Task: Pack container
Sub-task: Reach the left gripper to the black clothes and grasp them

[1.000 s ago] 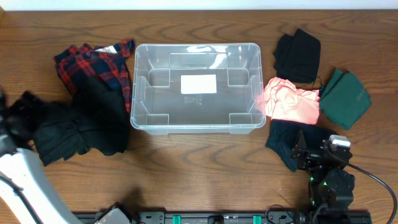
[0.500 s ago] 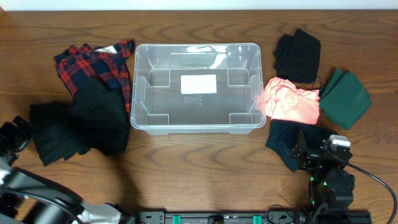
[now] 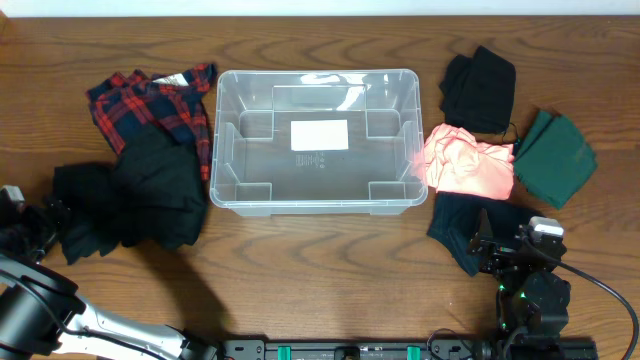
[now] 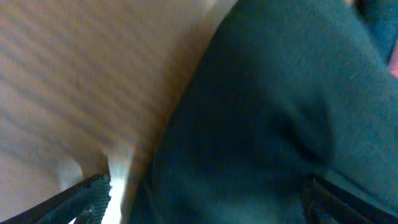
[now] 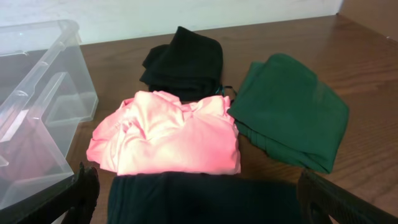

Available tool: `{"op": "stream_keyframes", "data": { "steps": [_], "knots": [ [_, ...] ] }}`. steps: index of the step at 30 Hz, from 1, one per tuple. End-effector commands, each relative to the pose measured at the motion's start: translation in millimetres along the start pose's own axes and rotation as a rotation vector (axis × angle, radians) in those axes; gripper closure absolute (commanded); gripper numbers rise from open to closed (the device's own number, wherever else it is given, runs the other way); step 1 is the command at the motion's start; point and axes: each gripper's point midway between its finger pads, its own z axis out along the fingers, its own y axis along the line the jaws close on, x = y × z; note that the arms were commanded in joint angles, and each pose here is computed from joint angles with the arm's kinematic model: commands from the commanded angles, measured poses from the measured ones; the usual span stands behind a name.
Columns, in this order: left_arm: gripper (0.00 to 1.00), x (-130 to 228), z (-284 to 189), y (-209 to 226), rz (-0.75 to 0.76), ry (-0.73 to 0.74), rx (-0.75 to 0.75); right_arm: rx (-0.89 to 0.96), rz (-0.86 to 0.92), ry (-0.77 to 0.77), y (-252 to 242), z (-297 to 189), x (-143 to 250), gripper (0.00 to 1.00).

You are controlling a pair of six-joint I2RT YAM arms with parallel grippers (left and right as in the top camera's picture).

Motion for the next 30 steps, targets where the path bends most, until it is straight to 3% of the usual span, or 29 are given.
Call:
{"op": "stream_keyframes", "data": {
  "steps": [1, 10, 21, 29, 30],
  "knots": [
    [0.02, -6, 7, -3, 0.035, -0.021, 0.044, -0.007, -0.016, -0.001, 2, 0, 1, 0.01],
    [0.09, -16, 8, -22, 0.059, -0.067, 0.142, -0.007, -0.016, -0.001, 2, 0, 1, 0.01],
    [0.09, 2, 26, -56, 0.176, 0.013, 0.198, -0.007, -0.016, -0.001, 2, 0, 1, 0.01],
    [0.11, 13, 38, -57, 0.141, 0.066, 0.185, -0.007, -0.016, -0.001, 2, 0, 1, 0.01],
    [0.2, 13, 38, -57, 0.141, 0.065, 0.185, -0.007, -0.016, -0.001, 2, 0, 1, 0.01]
  ]
}}
